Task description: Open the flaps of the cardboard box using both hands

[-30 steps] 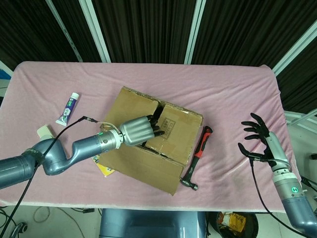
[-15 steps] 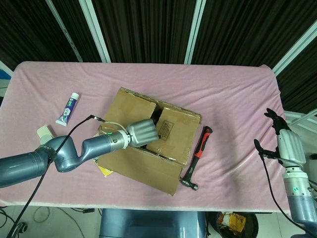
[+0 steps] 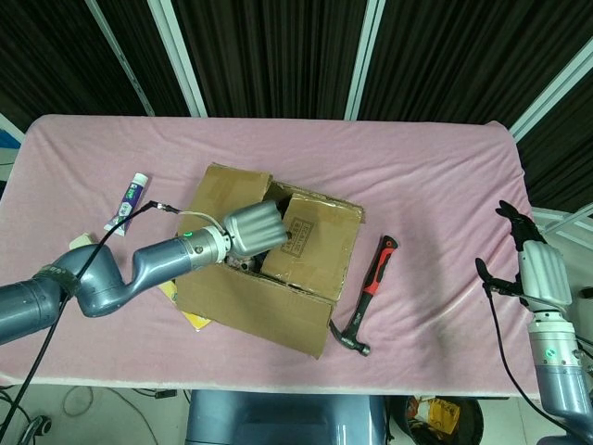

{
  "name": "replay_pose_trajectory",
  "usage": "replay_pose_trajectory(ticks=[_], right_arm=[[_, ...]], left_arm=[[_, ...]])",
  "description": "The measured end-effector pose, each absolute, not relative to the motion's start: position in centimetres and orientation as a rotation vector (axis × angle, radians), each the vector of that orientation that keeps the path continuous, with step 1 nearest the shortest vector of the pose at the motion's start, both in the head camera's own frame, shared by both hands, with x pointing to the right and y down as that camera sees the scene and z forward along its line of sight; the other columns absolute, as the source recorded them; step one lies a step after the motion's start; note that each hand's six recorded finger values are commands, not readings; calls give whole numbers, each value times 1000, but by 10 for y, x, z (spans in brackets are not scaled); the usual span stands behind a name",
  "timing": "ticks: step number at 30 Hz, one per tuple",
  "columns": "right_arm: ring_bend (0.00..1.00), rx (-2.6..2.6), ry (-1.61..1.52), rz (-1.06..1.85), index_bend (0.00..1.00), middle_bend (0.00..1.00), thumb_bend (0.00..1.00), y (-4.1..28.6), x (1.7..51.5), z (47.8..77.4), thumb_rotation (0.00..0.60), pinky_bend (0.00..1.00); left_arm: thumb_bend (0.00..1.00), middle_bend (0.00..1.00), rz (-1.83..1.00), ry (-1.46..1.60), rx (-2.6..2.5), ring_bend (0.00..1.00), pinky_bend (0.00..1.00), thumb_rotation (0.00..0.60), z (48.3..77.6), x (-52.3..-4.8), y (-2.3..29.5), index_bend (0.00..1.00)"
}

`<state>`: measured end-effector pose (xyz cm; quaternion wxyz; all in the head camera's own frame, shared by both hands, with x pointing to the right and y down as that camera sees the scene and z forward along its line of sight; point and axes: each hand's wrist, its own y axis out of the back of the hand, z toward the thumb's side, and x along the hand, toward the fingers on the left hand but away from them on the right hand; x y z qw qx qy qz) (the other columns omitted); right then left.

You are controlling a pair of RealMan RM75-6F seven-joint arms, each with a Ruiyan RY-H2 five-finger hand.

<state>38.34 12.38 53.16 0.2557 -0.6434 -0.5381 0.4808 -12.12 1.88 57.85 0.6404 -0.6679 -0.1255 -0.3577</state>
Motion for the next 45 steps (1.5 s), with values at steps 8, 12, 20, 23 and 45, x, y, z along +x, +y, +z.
replay_pose_trajectory(ticks=[8,12,20,23,45], right_arm=[[132,-1744,-1459,1299,68,174,399,124,382,532,600,265],[133,-1746,-1456,1291,68,174,399,124,380,531,600,265],[132,-1751,-1451,1272,68,174,400,126,376,529,600,265],[132,-1751,-1450,1268,68,174,399,126,375,528,600,265],[132,-1764,-1436,1252,68,174,399,128,368,525,600,265]], left_arm=[[1000,623,-838,-222,-1477,440,432,600,549,-144,3,418],[1000,622,-851,-188,-1453,440,431,600,533,-157,-3,419],[1000,622,-892,-121,-1420,440,432,600,507,-187,-10,419],[1000,622,-922,-104,-1403,440,432,600,499,-204,-12,419],[880,584,-1205,56,-1360,421,415,600,478,-339,2,388]])
